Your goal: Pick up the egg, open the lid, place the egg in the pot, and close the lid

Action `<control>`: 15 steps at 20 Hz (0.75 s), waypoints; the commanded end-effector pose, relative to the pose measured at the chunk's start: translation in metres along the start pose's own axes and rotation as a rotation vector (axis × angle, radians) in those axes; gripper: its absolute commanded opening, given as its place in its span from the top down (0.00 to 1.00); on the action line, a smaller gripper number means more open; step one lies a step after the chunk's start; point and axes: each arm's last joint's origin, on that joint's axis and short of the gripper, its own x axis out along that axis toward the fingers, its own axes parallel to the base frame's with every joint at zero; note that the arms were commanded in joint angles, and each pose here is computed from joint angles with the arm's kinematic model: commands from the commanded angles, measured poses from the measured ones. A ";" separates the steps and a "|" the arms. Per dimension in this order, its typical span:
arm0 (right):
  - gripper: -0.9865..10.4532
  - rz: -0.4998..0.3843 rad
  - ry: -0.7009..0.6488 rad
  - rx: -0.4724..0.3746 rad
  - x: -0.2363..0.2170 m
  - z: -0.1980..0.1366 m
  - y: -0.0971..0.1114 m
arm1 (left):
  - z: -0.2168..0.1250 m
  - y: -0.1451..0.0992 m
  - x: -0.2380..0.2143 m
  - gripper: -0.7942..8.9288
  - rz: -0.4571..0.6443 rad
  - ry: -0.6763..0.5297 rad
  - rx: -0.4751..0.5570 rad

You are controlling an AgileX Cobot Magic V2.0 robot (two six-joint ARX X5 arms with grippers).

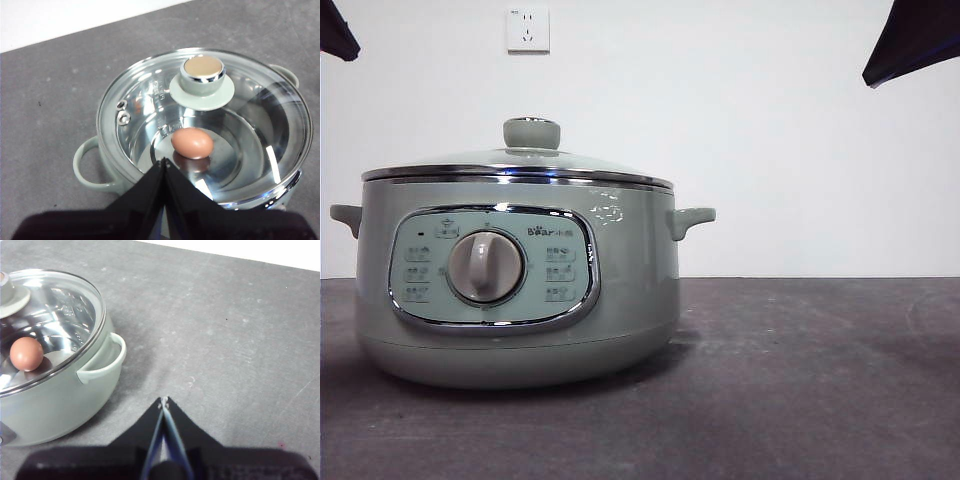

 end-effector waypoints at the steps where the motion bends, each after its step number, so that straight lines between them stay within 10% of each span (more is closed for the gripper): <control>1: 0.91 -0.003 -0.001 0.013 0.001 -0.001 0.000 | -0.001 0.000 0.000 0.92 -0.001 0.000 -0.010; 9: 0.91 -0.003 -0.002 0.013 0.001 -0.001 0.000 | -0.008 0.008 -0.016 0.92 0.032 -0.003 0.000; 15: 0.91 -0.003 -0.002 0.013 0.001 -0.001 0.000 | -0.060 0.030 -0.021 0.92 0.234 -0.221 -0.108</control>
